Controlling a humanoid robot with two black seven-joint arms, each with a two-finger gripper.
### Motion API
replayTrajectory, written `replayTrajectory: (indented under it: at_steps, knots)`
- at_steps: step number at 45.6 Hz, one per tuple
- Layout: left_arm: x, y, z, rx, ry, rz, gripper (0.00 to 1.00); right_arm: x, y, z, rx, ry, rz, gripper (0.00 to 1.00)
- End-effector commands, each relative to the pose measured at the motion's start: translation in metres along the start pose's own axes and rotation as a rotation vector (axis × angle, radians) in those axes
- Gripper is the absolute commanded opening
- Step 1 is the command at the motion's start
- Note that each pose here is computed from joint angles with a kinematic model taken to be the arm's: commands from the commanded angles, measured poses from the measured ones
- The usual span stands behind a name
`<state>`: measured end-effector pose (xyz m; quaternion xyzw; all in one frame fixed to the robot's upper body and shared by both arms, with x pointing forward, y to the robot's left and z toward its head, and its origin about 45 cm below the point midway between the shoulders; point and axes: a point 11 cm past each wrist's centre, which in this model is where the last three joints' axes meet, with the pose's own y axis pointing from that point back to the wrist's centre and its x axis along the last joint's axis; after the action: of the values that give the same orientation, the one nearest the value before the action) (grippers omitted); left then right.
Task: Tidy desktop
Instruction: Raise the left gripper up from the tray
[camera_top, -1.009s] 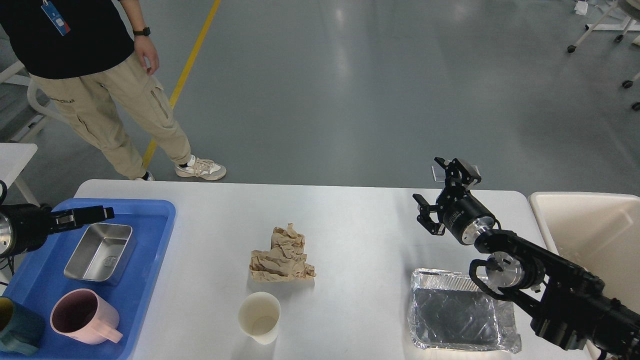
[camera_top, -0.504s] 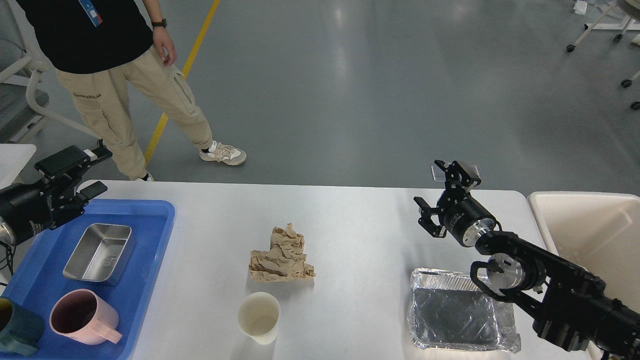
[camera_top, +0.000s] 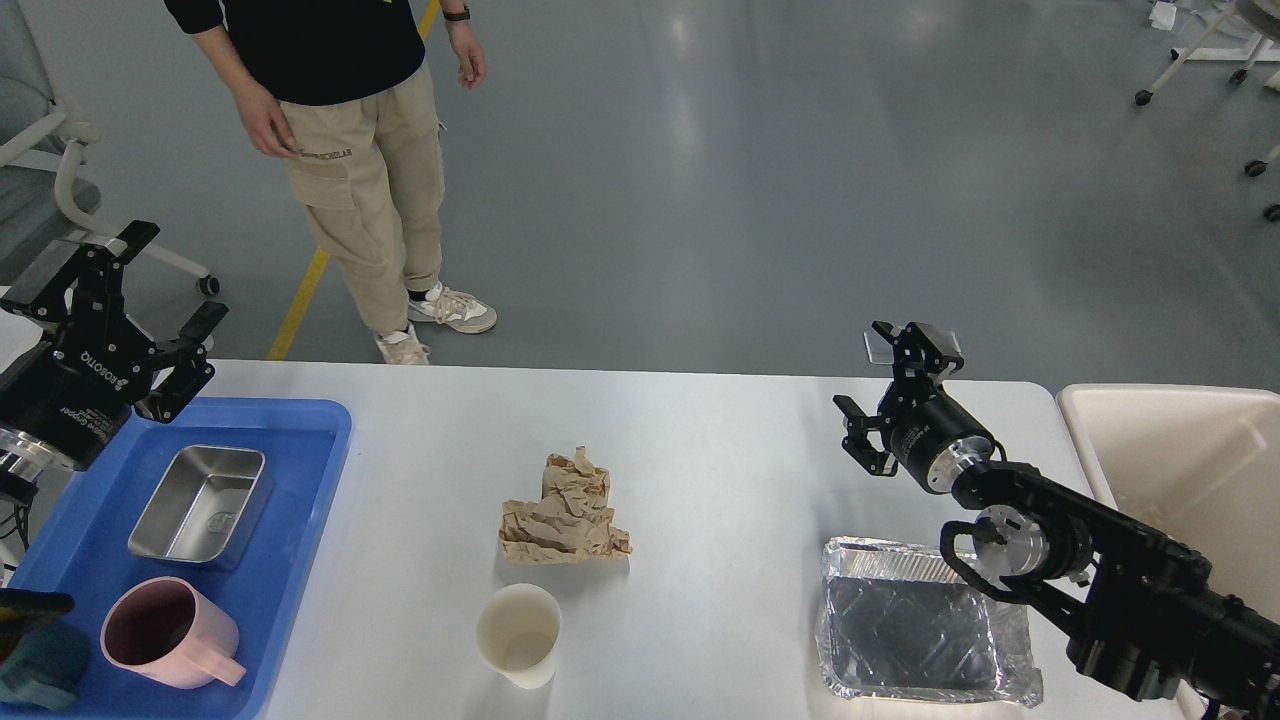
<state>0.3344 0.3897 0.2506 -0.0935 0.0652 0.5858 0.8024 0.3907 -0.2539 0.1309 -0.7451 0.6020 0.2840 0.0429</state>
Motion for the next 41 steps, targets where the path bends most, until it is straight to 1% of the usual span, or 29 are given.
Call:
replayTrajectory:
  at_steps: [1, 5, 8, 18, 23, 28, 34, 41]
  knots:
    - [-0.005, -0.005, -0.002, -0.059, 0.094, 0.023, 0.97, 0.002, 0.0, -0.002, 0.003, 0.005, 0.01, 1.0]
    - [-0.008, -0.007, -0.006, -0.091, 0.163, 0.039, 0.97, 0.004, 0.001, -0.003, 0.005, 0.01, 0.011, 1.0]
    - [-0.009, -0.005, -0.013, -0.083, 0.207, 0.053, 0.97, 0.004, 0.001, -0.004, 0.009, 0.012, 0.008, 1.0]
    - [-0.008, -0.002, -0.033, 0.061, 0.218, 0.081, 0.97, 0.0, 0.001, -0.001, -0.009, 0.072, -0.016, 1.0]
    - [0.004, 0.002, -0.041, 0.091, 0.221, 0.141, 0.97, -0.002, 0.0, -0.003, -0.011, 0.074, -0.017, 1.0]
    - [0.009, 0.009, -0.048, 0.081, 0.286, 0.183, 0.97, -0.006, -0.003, -0.009, -0.001, 0.079, -0.028, 1.0]
    - [0.006, 0.015, -0.059, 0.044, 0.405, 0.219, 0.97, -0.009, -0.006, -0.014, 0.004, 0.089, -0.036, 1.0]
    - [-0.001, 0.018, -0.072, 0.029, 0.473, 0.238, 0.97, 0.003, -0.003, -0.026, 0.016, 0.112, -0.013, 1.0]
